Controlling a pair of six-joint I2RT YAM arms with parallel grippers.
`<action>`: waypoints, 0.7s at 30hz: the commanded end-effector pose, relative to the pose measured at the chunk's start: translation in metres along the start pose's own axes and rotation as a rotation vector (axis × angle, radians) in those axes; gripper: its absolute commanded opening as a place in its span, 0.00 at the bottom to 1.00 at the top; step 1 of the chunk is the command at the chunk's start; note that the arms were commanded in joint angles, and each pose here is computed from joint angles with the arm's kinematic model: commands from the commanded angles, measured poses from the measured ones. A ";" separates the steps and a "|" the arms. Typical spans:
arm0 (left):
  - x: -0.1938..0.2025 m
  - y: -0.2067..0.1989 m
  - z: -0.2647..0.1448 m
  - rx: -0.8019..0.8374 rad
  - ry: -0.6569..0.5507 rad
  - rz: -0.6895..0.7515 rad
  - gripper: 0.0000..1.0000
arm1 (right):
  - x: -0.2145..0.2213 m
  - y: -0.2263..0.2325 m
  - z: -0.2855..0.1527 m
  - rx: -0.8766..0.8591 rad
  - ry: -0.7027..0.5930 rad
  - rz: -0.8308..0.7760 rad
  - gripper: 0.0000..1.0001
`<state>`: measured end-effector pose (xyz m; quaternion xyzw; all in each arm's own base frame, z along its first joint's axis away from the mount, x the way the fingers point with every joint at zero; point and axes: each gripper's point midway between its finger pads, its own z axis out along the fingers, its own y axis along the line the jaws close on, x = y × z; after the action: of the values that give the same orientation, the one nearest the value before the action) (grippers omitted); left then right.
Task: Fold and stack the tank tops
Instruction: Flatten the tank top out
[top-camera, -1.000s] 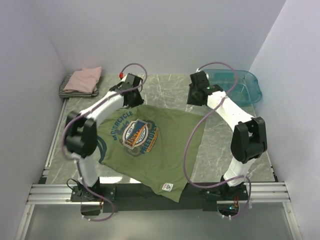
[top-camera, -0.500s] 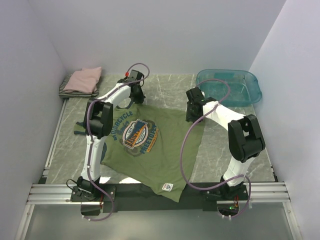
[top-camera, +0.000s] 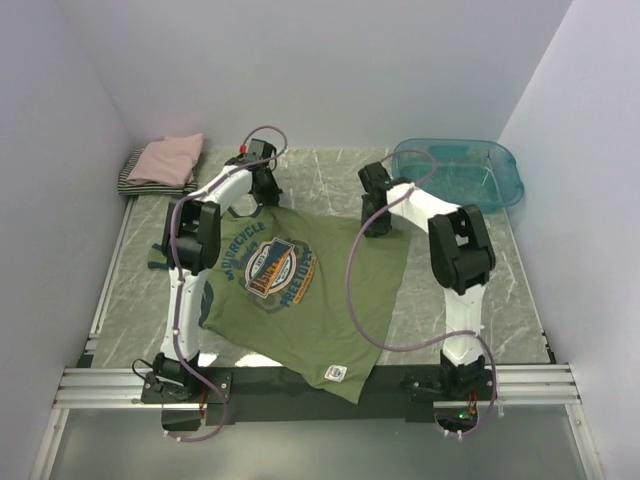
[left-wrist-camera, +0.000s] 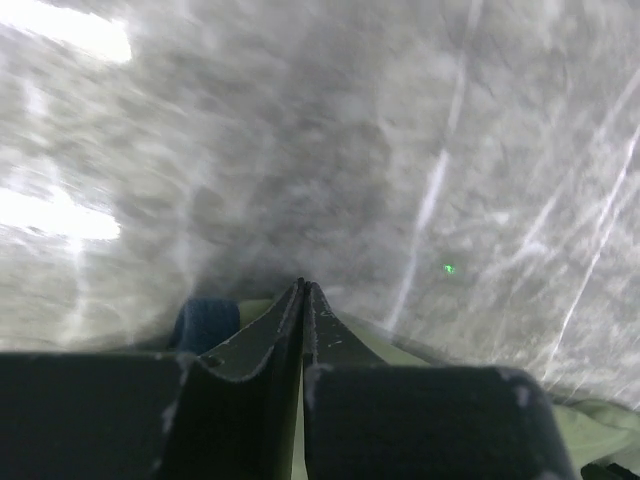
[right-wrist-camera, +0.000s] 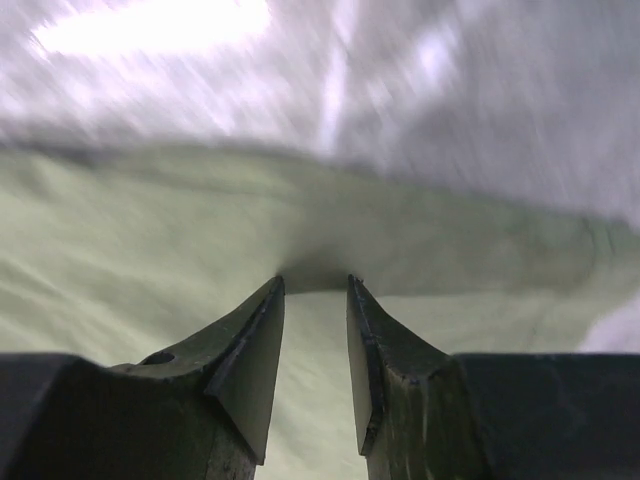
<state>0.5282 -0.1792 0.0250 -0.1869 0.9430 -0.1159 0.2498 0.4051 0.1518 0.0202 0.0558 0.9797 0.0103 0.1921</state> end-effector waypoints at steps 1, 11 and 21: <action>-0.008 0.050 0.023 -0.123 0.006 -0.059 0.09 | -0.015 0.015 0.006 -0.018 0.022 -0.027 0.39; -0.092 0.079 0.026 -0.028 -0.093 -0.241 0.09 | -0.116 0.085 0.010 -0.151 -0.054 -0.065 0.47; -0.175 0.017 -0.091 0.299 -0.419 -0.118 0.41 | -0.172 0.086 -0.031 -0.243 -0.282 -0.005 0.56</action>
<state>0.5950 -0.0653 0.0492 -0.2865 0.8848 -0.1703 0.3257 0.5297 0.2148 0.0345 0.0269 0.9688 0.0829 0.2321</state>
